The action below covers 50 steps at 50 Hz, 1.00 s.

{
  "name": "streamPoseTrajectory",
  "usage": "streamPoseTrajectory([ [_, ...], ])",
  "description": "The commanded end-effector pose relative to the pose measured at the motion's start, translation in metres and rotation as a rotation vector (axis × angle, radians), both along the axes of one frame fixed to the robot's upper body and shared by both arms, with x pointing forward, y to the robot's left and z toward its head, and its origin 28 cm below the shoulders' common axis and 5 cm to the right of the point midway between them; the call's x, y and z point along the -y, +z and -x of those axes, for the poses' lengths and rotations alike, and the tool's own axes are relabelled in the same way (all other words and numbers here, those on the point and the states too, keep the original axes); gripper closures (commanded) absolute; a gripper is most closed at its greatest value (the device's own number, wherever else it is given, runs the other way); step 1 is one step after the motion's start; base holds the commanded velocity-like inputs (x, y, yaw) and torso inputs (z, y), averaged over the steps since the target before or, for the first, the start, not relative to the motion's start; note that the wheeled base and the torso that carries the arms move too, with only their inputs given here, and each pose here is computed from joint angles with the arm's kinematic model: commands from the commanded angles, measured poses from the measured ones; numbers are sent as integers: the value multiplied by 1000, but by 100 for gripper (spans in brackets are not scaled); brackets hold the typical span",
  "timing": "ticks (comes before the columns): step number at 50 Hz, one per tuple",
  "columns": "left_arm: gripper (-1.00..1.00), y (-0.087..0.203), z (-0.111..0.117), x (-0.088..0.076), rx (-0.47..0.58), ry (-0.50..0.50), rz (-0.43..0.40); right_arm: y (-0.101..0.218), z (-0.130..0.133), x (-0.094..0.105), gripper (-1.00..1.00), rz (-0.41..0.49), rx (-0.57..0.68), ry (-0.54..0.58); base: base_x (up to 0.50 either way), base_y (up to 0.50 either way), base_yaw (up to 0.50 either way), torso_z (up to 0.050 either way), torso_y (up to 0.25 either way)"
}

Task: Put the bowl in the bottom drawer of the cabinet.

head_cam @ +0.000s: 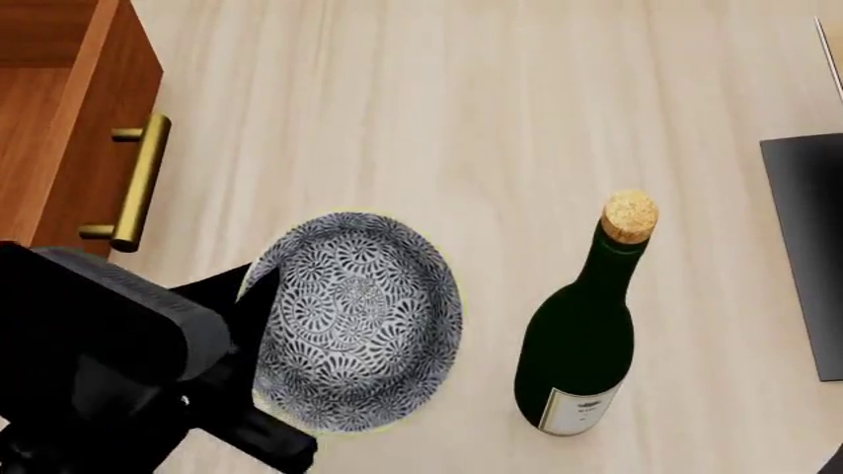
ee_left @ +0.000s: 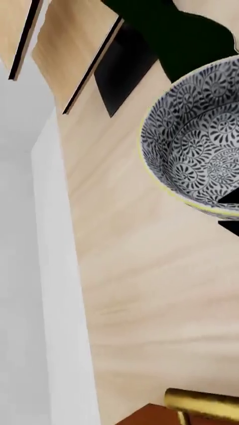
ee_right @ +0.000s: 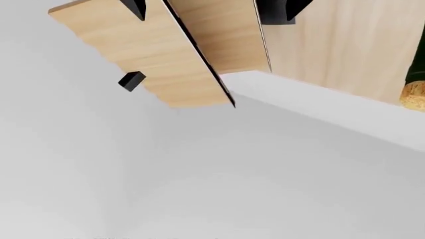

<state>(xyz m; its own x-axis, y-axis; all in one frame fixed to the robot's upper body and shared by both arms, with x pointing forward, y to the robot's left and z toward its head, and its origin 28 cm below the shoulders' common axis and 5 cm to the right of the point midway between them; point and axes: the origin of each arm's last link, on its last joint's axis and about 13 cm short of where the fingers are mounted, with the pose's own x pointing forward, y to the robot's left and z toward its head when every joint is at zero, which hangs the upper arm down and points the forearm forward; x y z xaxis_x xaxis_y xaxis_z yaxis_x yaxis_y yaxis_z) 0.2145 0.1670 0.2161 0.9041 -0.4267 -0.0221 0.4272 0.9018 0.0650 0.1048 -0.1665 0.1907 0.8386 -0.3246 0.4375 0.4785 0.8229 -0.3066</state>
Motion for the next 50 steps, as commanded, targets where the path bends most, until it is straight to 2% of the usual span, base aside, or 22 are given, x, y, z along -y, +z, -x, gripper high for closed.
streamPoseTrajectory([
  [1,100,49,12,-9,187,21,48,5,-3,6,-100,-3,10,5,0,0,0,0,0],
  [9,100,75,-9,-14,223,92,125,6,-4,7,-100,-2,17,4,0,0,0,0,0],
  [17,100,87,-37,-23,184,209,224,6,-4,6,-100,-3,19,3,0,0,0,0,0],
  [26,100,101,-53,-33,162,306,307,5,-3,6,-100,-6,19,2,0,0,0,0,0],
  [29,100,103,-58,-36,155,326,371,4,-3,5,-100,-4,19,4,0,0,0,0,0],
  [36,100,107,-75,-47,83,436,470,3,-2,6,-100,-5,18,6,0,0,0,0,0],
  [45,100,109,-97,-63,-17,543,658,2,-1,7,-100,-6,14,7,0,0,0,0,0],
  [50,100,103,-111,-69,-85,613,734,2,-1,6,-100,-7,11,10,0,0,0,0,0],
])
